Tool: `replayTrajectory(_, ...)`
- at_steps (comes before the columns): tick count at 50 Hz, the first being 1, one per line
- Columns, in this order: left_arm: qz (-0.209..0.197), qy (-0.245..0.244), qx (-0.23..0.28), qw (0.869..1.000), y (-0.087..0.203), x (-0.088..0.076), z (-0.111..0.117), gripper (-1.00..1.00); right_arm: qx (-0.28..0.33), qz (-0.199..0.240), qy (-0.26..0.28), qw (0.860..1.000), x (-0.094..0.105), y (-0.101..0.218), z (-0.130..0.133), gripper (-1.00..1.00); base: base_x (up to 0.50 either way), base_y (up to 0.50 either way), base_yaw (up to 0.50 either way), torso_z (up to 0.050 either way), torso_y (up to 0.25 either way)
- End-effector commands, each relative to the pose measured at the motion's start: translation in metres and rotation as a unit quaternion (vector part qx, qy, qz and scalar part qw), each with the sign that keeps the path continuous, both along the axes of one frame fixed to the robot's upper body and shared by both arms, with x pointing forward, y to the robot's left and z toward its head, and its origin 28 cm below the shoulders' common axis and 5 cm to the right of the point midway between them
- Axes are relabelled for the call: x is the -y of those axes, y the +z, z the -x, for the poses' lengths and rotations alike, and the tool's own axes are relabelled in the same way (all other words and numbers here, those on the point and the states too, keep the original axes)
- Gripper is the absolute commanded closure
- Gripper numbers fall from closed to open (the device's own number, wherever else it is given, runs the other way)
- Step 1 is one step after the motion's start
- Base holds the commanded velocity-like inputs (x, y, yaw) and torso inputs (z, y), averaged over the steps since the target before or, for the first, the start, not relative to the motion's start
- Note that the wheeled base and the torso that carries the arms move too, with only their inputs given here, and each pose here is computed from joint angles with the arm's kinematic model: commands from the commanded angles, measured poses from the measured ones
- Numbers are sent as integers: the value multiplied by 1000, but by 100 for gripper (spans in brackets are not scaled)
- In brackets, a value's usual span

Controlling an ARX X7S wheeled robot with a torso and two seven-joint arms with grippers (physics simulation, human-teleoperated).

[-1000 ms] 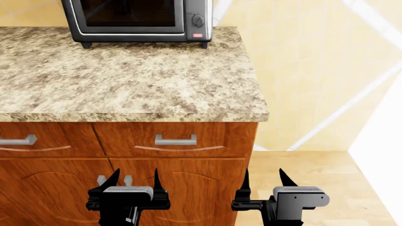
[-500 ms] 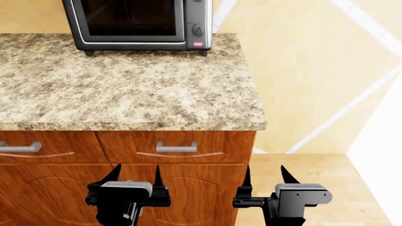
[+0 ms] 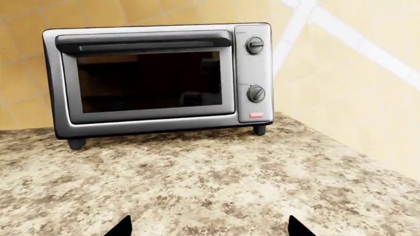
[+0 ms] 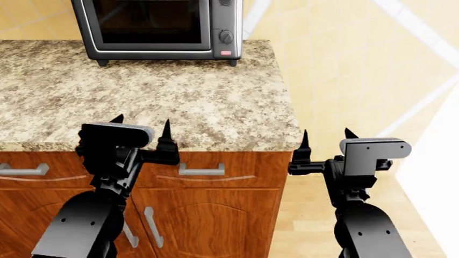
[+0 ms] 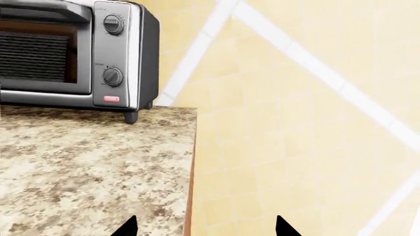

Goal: Open the toaster oven door.

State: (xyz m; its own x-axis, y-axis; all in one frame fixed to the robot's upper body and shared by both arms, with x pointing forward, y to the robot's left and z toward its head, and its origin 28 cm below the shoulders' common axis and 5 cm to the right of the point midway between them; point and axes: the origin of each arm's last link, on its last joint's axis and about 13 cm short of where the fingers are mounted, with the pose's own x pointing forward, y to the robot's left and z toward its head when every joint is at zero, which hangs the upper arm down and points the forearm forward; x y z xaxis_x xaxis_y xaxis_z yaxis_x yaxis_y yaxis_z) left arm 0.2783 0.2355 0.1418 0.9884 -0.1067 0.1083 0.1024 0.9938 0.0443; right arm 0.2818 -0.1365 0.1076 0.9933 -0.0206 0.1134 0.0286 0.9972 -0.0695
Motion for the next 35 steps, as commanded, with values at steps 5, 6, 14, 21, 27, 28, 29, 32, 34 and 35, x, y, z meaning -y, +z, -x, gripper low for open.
replayTrajectory(5,11,22,10,1000,78,-27,-50,-100,12,17,-17,1000,25,57,-44,-100,0,0,0,0,0)
replayTrajectory(6,10,25,10,1000,80,-28,-54,-100,12,18,-17,1000,26,58,-47,-100,0,0,0,0,0)
replayTrajectory(14,2,40,12,999,87,-33,-65,-100,19,25,-24,999,29,71,-55,-100,0,0,0,0,0)
replayTrajectory(21,-2,38,14,999,88,-32,-62,-100,21,25,-22,999,28,75,-54,-100,163,0,0,0,0)
replayTrajectory(27,-3,38,15,999,89,-33,-60,-100,20,24,-20,999,27,75,-53,-100,245,0,0,0,0)
replayTrajectory(28,-3,38,15,999,89,-33,-60,-100,20,24,-19,999,27,74,-53,-100,242,0,0,0,0)
replayTrajectory(29,-4,38,15,999,89,-33,-60,-100,20,24,-19,999,27,74,-53,-100,246,0,0,0,0)
replayTrajectory(32,-5,37,15,999,88,-33,-60,-100,20,24,-19,999,27,74,-53,-100,243,0,0,0,0)
replayTrajectory(34,-5,37,15,999,88,-33,-60,-100,20,24,-19,999,26,74,-53,-100,242,0,0,0,0)
replayTrajectory(35,-5,36,14,999,88,-33,-60,-100,20,24,-19,999,26,74,-53,-100,246,0,0,0,0)
